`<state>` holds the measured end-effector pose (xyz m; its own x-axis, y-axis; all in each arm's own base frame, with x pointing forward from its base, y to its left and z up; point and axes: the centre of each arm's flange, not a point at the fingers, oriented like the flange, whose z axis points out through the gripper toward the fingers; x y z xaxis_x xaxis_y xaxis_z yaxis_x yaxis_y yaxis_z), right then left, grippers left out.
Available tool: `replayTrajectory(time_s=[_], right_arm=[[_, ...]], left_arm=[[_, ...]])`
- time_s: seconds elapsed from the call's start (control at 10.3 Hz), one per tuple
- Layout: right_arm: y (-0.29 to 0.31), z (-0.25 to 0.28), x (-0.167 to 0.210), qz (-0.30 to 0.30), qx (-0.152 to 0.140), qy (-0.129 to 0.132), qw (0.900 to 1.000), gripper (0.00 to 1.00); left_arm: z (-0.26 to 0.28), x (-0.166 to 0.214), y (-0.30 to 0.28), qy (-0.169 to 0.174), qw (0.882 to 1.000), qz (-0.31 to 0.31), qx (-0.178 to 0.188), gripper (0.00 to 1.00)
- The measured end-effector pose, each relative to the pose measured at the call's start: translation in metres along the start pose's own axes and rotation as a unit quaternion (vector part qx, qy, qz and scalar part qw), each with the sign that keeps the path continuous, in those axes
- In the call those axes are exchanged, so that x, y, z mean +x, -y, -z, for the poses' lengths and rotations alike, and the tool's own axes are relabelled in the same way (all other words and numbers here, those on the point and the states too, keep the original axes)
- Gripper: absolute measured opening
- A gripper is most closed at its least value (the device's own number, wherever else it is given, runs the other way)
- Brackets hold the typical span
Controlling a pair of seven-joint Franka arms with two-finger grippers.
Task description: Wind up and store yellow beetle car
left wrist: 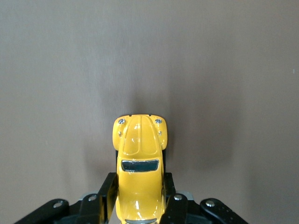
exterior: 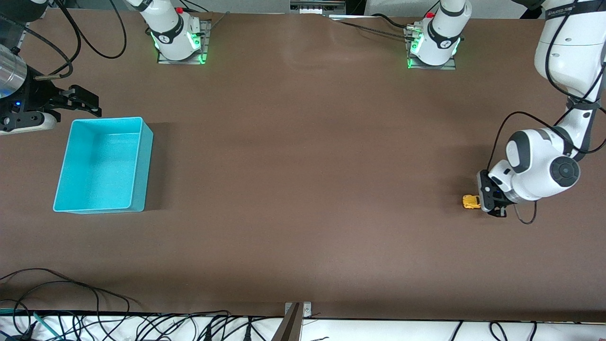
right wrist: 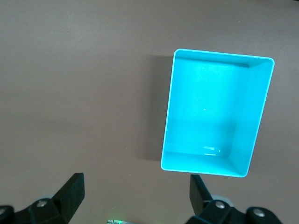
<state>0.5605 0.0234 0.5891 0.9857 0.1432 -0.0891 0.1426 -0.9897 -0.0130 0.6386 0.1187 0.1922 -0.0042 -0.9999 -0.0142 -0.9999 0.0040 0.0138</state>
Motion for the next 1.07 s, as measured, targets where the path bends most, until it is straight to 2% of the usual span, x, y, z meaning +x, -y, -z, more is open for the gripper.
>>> replayTrajectory(time_s=[0.29, 0.78, 1.07], right_arm=[[0.000, 0.000, 0.000, 0.000, 0.000, 0.000, 1.000, 1.00], [0.000, 0.000, 0.000, 0.000, 0.000, 0.000, 1.000, 1.00], [-0.003, 0.000, 0.000, -0.002, 0.000, 0.000, 1.000, 1.00]], left_arm=[[0.000, -0.033, -0.002, 0.000, 1.000, -0.003, 0.003, 0.44], [-0.001, -0.035, -0.002, 0.000, 1.000, -0.009, 0.003, 0.44], [-0.004, -0.016, 0.003, -0.009, 1.000, -0.024, 0.001, 0.79]])
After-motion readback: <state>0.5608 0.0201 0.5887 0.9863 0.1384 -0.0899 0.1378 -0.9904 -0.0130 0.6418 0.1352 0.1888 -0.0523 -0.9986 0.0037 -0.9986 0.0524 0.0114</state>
